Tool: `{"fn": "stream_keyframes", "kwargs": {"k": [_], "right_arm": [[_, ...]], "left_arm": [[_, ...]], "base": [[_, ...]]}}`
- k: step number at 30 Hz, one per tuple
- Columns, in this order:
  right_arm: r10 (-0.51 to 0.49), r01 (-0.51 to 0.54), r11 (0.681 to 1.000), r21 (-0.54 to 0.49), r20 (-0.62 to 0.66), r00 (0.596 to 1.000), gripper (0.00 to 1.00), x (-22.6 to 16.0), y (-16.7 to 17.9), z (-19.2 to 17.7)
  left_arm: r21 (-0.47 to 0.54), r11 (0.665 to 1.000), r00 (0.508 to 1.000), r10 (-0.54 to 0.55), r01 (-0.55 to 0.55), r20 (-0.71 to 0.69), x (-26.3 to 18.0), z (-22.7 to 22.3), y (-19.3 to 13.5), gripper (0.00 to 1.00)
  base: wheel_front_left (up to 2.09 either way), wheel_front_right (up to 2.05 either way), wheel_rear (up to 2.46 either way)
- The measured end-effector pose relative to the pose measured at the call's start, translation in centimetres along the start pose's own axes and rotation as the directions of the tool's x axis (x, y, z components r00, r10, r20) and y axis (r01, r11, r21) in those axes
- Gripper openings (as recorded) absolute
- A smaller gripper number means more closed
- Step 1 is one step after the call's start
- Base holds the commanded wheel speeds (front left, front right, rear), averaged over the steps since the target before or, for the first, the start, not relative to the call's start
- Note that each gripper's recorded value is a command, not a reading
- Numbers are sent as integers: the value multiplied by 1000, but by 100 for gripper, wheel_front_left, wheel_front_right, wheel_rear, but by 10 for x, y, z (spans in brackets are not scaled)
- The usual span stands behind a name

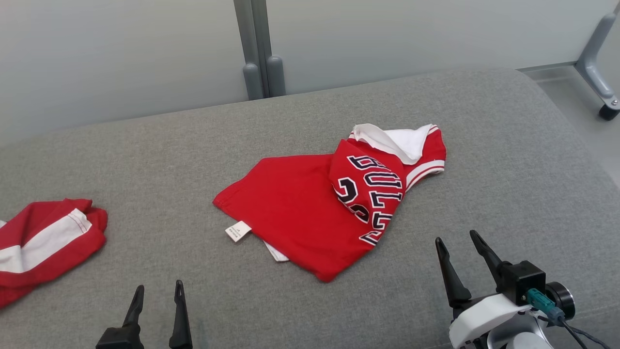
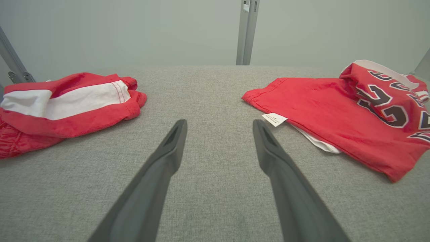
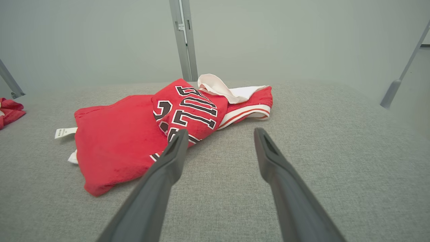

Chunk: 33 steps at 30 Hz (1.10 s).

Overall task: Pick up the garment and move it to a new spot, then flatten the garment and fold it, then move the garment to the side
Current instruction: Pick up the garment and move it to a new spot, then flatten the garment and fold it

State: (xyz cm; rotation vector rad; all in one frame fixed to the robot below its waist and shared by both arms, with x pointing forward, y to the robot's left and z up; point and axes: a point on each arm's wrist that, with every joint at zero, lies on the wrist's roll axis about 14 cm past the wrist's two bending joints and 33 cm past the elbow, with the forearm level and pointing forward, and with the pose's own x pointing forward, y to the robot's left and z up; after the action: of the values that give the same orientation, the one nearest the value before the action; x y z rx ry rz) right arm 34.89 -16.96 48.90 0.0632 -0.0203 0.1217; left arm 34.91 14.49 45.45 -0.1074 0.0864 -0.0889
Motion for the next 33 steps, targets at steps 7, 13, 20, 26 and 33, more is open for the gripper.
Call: {"fn": "stream_keyframes", "kwargs": {"k": [7,13,20,26,33], "right_arm": [[1,-1,1000,8,-17,1000,100,1,2,-6],[7,-6,1000,8,-29,1000,100,11,0,-9],[5,-4,1000,10,-59,998,100,29,-4,-19],[-9,10,1000,12,-90,996,100,38,-11,-30],[-66,66,998,1,-122,990,100,35,-29,-40]], "left_arm": [[-25,999,999,-41,40,-17,5,-5,-13,100],[-47,993,994,-107,106,-7,32,-1,-32,100],[-47,986,986,-165,163,-32,81,-7,-49,100],[-52,986,983,-161,157,-87,122,-25,-49,100],[-50,986,968,-168,161,-189,150,-57,-49,100]], "base": [[0,0,0],[0,0,0],[0,0,0],[0,0,0],[0,0,0]]}}
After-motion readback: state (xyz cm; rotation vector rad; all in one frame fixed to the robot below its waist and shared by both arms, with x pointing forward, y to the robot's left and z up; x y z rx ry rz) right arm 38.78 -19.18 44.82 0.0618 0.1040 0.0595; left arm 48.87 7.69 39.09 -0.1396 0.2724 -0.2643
